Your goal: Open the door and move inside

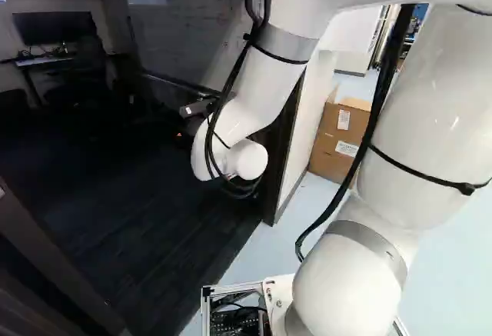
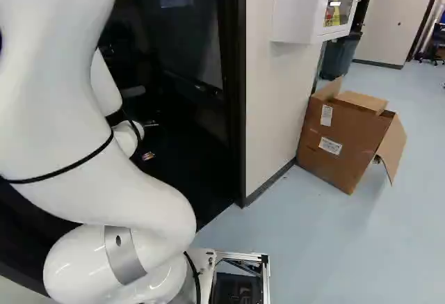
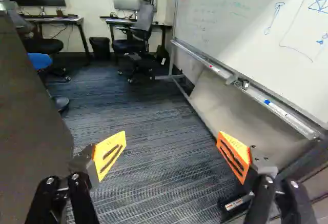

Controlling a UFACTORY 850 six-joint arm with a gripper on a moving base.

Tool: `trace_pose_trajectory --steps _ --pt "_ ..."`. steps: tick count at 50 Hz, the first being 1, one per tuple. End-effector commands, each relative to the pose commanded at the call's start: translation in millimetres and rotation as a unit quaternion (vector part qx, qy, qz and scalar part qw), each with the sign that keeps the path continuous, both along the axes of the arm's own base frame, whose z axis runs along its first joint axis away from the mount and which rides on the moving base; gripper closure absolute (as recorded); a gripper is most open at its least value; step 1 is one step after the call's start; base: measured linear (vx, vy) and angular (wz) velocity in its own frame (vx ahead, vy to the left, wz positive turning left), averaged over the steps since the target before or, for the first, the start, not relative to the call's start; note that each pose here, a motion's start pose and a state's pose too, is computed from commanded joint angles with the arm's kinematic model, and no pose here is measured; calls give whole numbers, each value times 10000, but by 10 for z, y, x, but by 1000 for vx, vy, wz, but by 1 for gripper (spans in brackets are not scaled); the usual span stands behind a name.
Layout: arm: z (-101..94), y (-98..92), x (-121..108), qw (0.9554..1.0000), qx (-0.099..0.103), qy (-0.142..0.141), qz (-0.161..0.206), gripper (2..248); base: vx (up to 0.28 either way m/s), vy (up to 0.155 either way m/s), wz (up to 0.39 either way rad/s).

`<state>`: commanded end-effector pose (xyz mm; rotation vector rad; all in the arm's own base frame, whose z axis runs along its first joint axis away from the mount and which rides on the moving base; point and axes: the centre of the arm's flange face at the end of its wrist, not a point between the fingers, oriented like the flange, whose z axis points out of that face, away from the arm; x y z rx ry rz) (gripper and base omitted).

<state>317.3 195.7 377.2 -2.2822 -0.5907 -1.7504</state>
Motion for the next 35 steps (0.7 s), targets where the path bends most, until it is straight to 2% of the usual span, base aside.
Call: trace_pose_trajectory --steps 35 --pt "-7 -501 -2 9982 2 4 -606 3 0 0 0"
